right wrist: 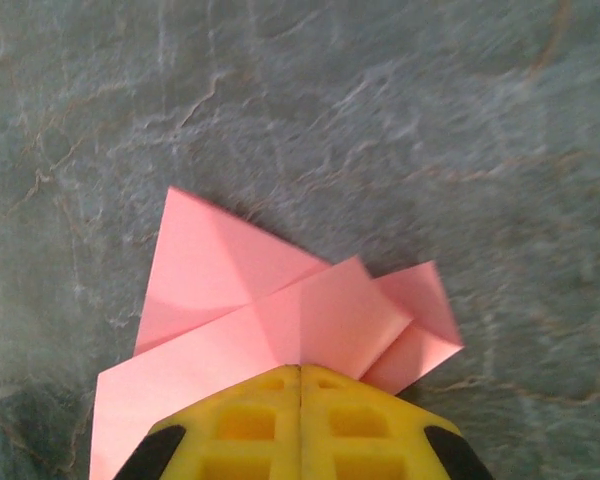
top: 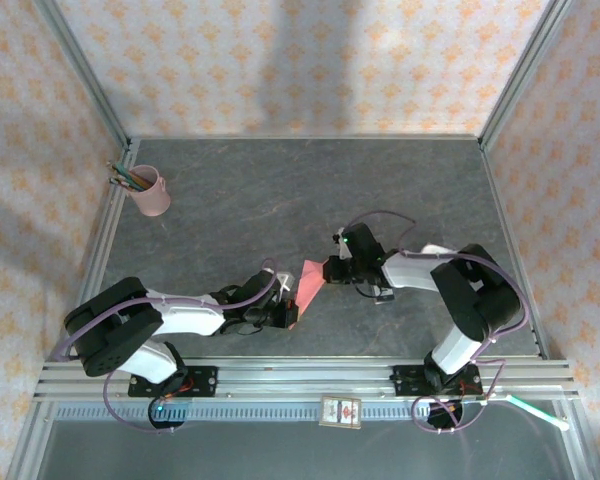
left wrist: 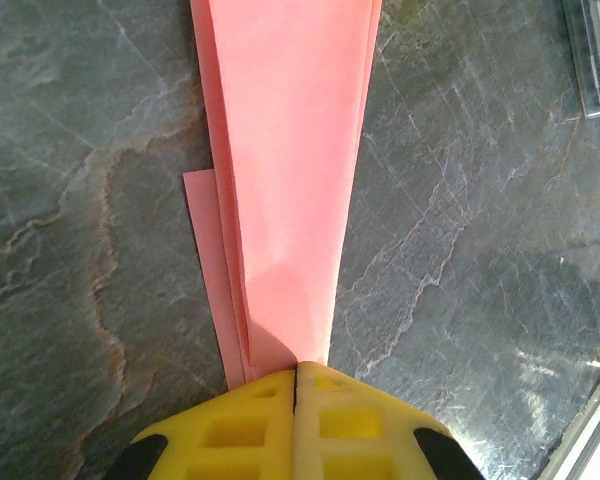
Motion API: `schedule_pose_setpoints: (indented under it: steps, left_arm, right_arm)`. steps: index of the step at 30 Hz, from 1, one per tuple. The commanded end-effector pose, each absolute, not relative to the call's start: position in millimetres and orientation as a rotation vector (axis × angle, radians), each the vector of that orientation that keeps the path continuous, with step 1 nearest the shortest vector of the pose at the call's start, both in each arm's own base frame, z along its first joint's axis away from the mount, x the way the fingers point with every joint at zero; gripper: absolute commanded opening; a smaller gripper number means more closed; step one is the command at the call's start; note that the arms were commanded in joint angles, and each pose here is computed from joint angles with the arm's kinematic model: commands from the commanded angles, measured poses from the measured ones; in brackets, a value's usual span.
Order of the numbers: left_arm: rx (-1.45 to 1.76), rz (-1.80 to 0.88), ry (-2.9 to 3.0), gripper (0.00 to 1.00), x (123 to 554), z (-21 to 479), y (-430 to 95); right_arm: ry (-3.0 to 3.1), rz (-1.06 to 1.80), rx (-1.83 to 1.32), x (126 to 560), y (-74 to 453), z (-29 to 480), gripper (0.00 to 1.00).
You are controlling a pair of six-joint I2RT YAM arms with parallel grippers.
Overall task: Fold a paper plane with a square sheet of paper (pick it up from the middle)
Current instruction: Fold the wing for the fifth time at the center of the table.
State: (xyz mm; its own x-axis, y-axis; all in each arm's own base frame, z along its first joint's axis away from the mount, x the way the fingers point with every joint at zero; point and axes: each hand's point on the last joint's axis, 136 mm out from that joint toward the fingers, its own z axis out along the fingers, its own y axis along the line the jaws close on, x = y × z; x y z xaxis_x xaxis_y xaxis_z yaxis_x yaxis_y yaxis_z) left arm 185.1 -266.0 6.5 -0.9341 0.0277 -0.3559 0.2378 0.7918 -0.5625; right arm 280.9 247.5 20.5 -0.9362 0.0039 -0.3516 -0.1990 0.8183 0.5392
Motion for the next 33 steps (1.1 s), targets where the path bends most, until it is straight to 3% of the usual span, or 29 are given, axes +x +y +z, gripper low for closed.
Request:
schedule_pose_setpoints:
  steps: [1,15,24,29,33]
  left_arm:
    - [0.146,-0.431,2.957,0.0,141,-62,-187]
    - [0.141,-0.501,2.92,0.0,152,-50,-205]
    - [0.124,-0.654,2.8,0.01,182,-11,-244]
    - [0.088,-0.786,2.648,0.19,209,42,-271]
    - [0.02,-0.775,2.549,0.34,221,70,-259]
  right_arm:
    - [2.646,0.657,-0.05,309,215,11,0.0]
    - [2.529,0.621,-0.02,339,203,55,0.0]
    - [2.46,0.733,-0.071,317,216,82,0.02]
    - [2.479,0.646,-0.064,301,212,80,0.08]
    - [2.49,0.654,0.02,288,213,80,0.22]
